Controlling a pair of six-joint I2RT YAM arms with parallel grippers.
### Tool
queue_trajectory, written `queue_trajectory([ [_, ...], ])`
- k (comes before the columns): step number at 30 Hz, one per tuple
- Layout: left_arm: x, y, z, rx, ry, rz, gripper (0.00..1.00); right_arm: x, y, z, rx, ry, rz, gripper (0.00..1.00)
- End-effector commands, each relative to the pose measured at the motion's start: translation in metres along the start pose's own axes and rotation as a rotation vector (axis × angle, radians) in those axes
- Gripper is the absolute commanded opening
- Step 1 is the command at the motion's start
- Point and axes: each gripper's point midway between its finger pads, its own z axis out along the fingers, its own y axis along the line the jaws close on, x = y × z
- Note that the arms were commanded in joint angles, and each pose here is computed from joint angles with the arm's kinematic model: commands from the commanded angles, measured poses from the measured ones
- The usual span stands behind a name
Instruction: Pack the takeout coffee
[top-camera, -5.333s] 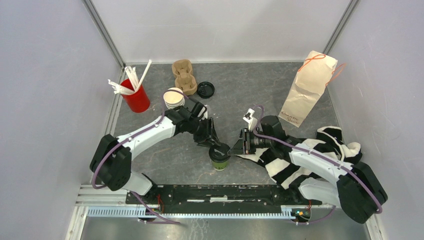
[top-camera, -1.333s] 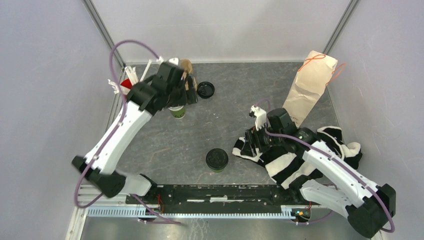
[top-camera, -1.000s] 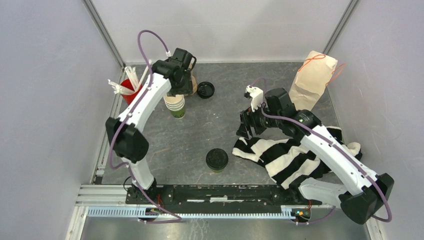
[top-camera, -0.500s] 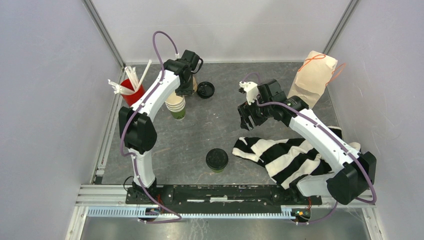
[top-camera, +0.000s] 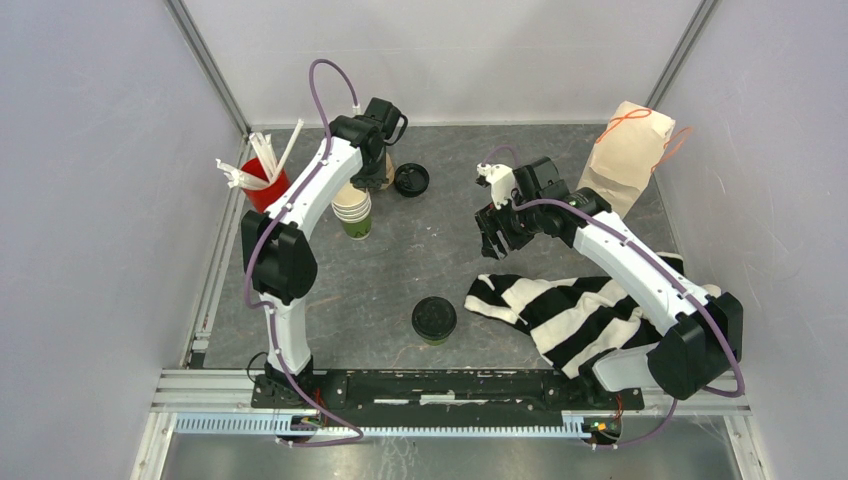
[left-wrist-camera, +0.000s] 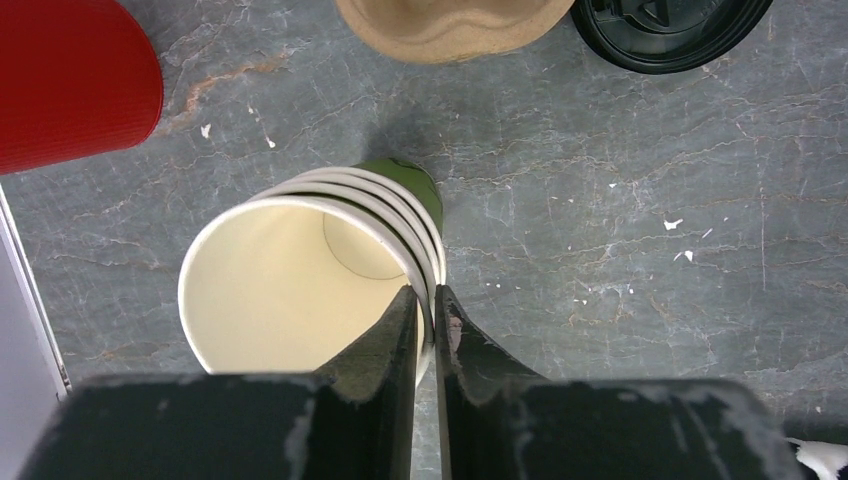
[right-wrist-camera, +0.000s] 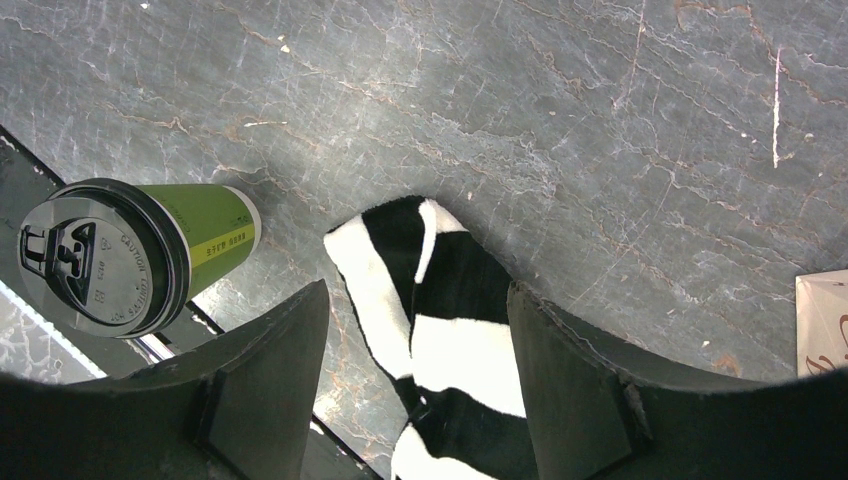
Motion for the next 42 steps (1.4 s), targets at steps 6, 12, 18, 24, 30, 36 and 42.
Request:
queue_trajectory([
  [6,-0.016,0.030,-0.016,-0.105,-0.057,0.057,0.02,-0.007,0.000,-0.001,-0.007,-0.025,-0.022,0.72],
  [12,-0.043,0.052,-0.035,-0.201,-0.151,0.006,0.02,-0.008,-0.001,0.001,-0.010,-0.022,-0.017,0.72],
  [18,-0.044,0.059,-0.018,-0.273,-0.119,0.002,0.02,-0.008,0.001,0.003,-0.023,-0.019,-0.014,0.72],
  [24,-0.033,0.061,-0.013,-0.342,-0.079,-0.009,0.02,-0.008,-0.001,0.000,-0.010,-0.021,-0.013,0.72],
  [30,-0.035,0.059,-0.015,-0.363,-0.082,-0.027,0.02,-0.009,-0.003,0.003,-0.014,-0.019,-0.004,0.71],
  [36,-0.039,0.067,-0.025,-0.315,-0.119,-0.099,0.02,-0.012,-0.003,0.005,-0.026,-0.024,0.002,0.72],
  [42,-0.037,0.070,-0.030,-0.295,-0.113,-0.138,0.02,-0.015,0.000,0.010,-0.050,-0.024,0.006,0.74],
])
